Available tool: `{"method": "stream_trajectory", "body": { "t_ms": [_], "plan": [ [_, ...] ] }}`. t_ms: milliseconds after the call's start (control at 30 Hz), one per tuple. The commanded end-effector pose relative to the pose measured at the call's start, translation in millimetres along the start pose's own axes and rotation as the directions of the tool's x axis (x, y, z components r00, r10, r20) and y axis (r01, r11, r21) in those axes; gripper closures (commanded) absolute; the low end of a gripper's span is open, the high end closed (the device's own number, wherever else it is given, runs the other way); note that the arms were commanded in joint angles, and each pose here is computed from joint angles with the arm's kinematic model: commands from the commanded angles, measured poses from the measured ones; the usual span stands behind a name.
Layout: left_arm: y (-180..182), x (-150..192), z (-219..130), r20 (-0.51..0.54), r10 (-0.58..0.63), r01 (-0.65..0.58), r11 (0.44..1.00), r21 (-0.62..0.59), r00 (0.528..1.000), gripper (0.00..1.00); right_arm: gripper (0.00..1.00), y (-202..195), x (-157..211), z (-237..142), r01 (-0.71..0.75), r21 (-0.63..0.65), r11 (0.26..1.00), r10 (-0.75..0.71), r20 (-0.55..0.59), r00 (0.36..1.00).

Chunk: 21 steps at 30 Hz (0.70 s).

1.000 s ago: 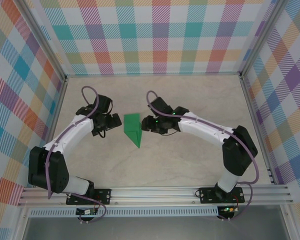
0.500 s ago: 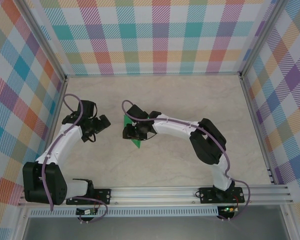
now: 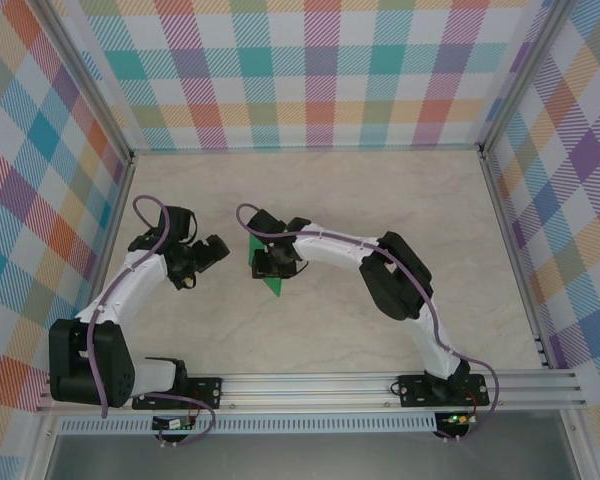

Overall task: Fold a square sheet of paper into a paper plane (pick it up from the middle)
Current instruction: Move the paper to the center of the table.

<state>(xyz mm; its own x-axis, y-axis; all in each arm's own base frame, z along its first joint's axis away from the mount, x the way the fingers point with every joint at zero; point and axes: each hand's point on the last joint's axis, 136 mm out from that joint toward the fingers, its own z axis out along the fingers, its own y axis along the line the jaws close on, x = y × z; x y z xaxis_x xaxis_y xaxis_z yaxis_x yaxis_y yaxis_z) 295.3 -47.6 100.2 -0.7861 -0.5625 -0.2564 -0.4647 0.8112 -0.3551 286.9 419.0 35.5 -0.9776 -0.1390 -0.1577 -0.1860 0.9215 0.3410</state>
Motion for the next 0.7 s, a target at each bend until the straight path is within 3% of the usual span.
{"method": "stream_trajectory", "body": {
  "t_ms": [0,300,433,533,667],
  "plan": [
    [-6.8,1.4,1.9,-0.013,-0.016,0.017,0.998,0.054,1.0,0.0,0.57,-11.2,9.0,0.4,0.092,0.033,0.995,-0.091,-0.054,0.994],
    [-17.4,11.2,3.3,-0.048,0.012,-0.006,0.991,0.135,0.999,0.0,0.57,-47.7,52.3,-4.9,0.34,0.002,0.94,-0.333,-0.193,0.923],
    [-25.1,18.2,3.5,-0.063,0.021,-0.008,0.98,0.197,0.998,0.0,0.57,-45.8,51.5,-28.7,0.388,-0.04,0.921,-0.389,-0.149,0.909],
    [-29.6,21.6,4.3,-0.073,0.009,0.008,0.973,0.231,0.997,0.0,0.56,-23.9,34.7,-55.7,0.318,-0.1,0.943,-0.322,-0.032,0.946],
    [-31.0,26.9,2.7,-0.084,0.003,0.018,0.969,0.247,0.996,0.0,0.54,-15.5,18.6,-75.1,0.109,-0.146,0.983,-0.096,0.097,0.991]
  ]
}}
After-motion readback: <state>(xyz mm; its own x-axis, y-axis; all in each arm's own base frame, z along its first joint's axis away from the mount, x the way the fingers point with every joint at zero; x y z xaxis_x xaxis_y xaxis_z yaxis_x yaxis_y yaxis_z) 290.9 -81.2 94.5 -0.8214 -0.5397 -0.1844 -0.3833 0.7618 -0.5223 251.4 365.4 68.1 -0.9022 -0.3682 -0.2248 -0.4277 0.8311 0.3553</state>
